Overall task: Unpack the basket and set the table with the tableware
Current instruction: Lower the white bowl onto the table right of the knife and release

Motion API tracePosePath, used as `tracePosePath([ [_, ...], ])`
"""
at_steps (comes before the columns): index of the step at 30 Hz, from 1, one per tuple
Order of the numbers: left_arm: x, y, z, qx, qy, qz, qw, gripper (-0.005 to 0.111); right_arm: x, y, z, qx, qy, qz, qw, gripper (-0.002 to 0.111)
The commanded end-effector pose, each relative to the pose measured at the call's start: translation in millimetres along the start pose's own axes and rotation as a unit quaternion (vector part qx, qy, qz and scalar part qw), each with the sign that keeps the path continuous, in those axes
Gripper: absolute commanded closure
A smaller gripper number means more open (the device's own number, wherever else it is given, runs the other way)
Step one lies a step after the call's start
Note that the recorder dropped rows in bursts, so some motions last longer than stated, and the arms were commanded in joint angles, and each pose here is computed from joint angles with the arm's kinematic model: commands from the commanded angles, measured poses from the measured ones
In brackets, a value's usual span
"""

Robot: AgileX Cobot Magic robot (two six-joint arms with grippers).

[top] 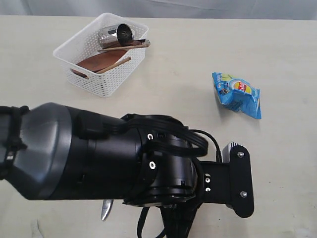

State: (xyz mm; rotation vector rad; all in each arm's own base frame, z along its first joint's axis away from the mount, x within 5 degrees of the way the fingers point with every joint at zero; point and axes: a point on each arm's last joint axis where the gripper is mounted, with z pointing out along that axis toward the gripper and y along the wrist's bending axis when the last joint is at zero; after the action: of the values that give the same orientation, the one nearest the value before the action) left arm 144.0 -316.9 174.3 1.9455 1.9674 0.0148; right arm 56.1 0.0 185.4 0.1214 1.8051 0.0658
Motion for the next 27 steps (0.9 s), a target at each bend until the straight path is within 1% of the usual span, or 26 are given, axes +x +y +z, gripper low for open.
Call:
tracePosePath([
  [1, 2, -1.8, 1, 0.005, 0.005, -0.009, 1.0, 0.075, 0, 0, 0, -0.001, -0.003, -0.004, 1.0, 0.108],
  [3, 3, -1.9, 1, 0.006, 0.01, -0.009, 1.0, 0.067, 0, 0, 0, -0.001, -0.003, -0.004, 1.0, 0.108],
  [5, 4, -2.1, 1, 0.007, 0.013, -0.009, 1.0, 0.064, 0, 0, 0, -0.001, -0.003, -0.004, 1.0, 0.108],
  [12, 6, -2.5, 0, 0.01, 0.028, -0.01, 0.999, 0.063, 0, 0, 0, -0.001, -0.003, -0.004, 1.0, 0.108],
  [16, 9, -1.7, -7, 0.01, 0.039, -0.011, 0.999, 0.063, 0, 0, 0, -0.001, -0.003, -0.004, 1.0, 0.108],
  [20, 8, 0.3, -18, 0.005, 0.023, -0.017, 1.0, 0.062, 0, 0, 0, -0.001, -0.003, -0.004, 1.0, 0.108],
  [24, 7, 3.1, -32, -0.003, 0.003, -0.025, 1.0, 0.049, 0, 0, 0, -0.001, -0.003, -0.004, 1.0, 0.108],
  [27, 7, 4.9, -42, -0.008, -0.01, -0.028, 1.0, 0.043, 0, 0, 0, -0.001, -0.003, -0.004, 1.0, 0.108],
])
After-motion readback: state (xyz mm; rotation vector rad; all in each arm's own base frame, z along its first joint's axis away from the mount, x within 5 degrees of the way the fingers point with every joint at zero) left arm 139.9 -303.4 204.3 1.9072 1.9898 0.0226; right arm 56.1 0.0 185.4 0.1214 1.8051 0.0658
